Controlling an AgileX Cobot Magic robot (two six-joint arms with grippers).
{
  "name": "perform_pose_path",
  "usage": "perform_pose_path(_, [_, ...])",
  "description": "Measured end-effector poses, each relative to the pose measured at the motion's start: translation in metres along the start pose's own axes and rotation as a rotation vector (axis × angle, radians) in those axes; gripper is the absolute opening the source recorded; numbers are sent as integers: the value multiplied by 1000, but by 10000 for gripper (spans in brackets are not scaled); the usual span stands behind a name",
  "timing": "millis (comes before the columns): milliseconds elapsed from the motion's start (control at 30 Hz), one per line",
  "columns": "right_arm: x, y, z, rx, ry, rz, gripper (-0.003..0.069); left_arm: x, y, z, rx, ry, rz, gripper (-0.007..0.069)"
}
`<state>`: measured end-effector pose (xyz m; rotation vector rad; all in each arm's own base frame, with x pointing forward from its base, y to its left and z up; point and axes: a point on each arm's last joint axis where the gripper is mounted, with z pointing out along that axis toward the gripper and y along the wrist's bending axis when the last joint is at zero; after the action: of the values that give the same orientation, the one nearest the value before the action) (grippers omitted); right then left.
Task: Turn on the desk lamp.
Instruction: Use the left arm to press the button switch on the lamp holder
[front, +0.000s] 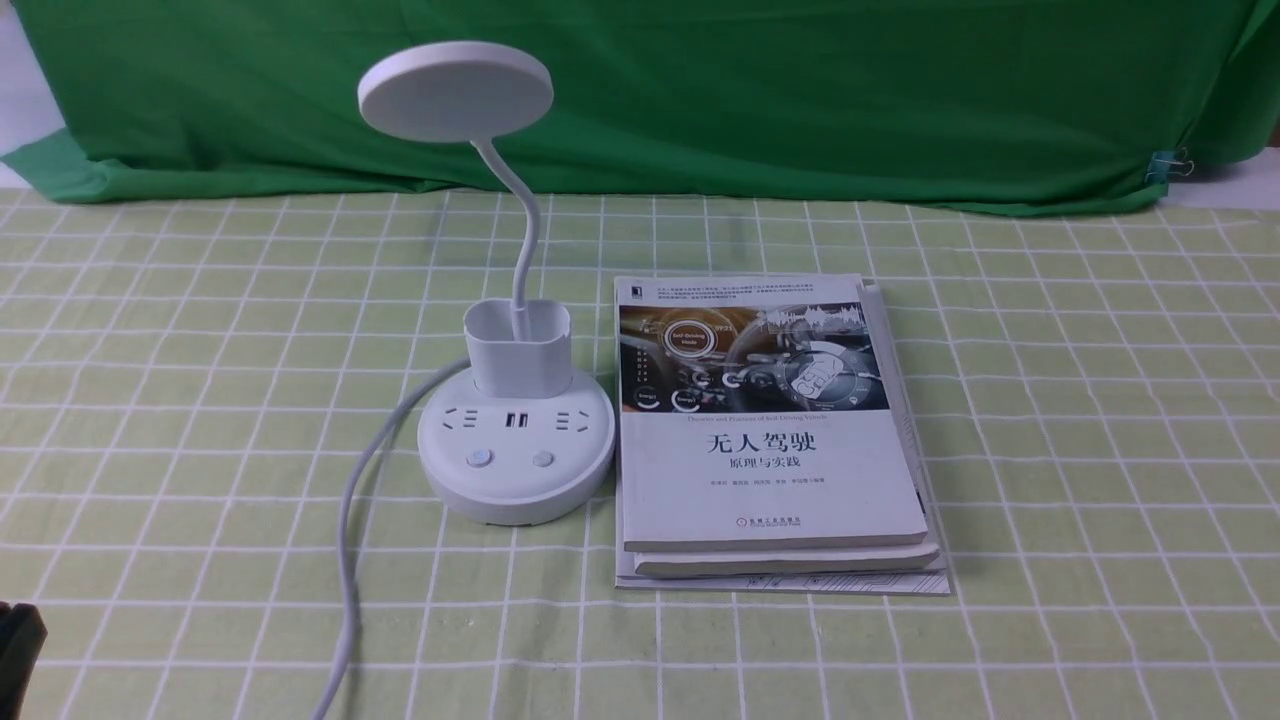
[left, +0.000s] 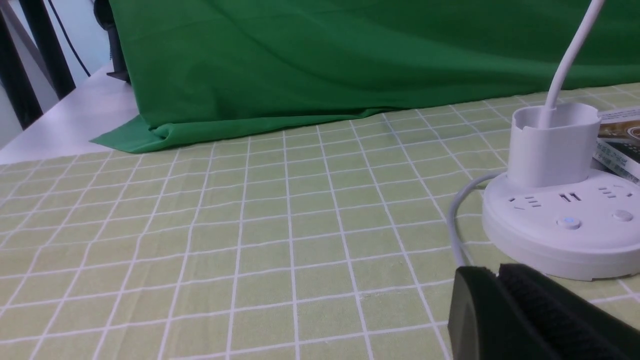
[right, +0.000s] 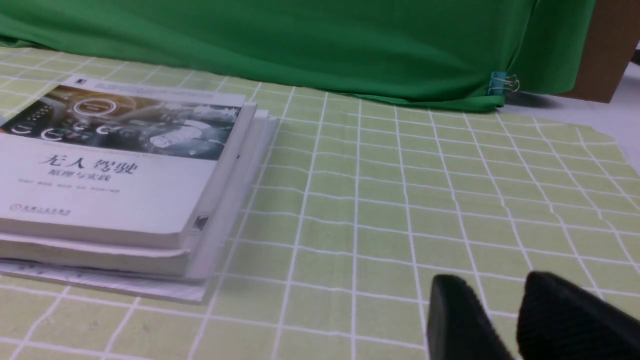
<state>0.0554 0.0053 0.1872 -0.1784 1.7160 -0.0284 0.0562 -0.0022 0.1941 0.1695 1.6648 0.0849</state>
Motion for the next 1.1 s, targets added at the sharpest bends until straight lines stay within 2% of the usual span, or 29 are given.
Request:
perform_pose_path(233, [0, 0, 0, 0, 0, 0, 245, -3, 1, 0, -6, -38, 14, 19])
perform_pose_path(400, [0, 0, 0, 0, 0, 0, 245, -14, 1, -1, -4, -160, -136, 19])
perform_pose_path(467, [0, 0, 0, 0, 0, 0, 245, -24, 4, -3, -9, -266, -253, 19])
perform_pose_path(633, [0, 0, 0, 0, 0, 0, 245, -41, 10, -10, -40, -485, -292, 19])
perform_pose_path(733, [0, 0, 0, 0, 0, 0, 245, -51, 12, -14, -44, -532, -298, 19])
perform_pose_path(767, [0, 0, 0, 0, 0, 0, 245, -67, 14, -18, -39, -541, -298, 19])
perform_pose_path(900, [0, 0, 0, 0, 0, 0, 245, -106, 19, -21, -24, -518, -295, 19])
perform_pose_path(933, [0, 0, 0, 0, 0, 0, 245, -129, 21, -19, -12, -467, -291, 19])
perform_pose_path(967, [0, 0, 0, 0, 0, 0, 245, -131, 21, -19, -10, -460, -291, 19])
perform_pose_path(1033, [0, 0, 0, 0, 0, 0, 245, -152, 22, -10, 19, -315, -302, 19])
perform_pose_path(1100, [0, 0, 0, 0, 0, 0, 245, -153, 20, 6, 42, -131, -300, 19])
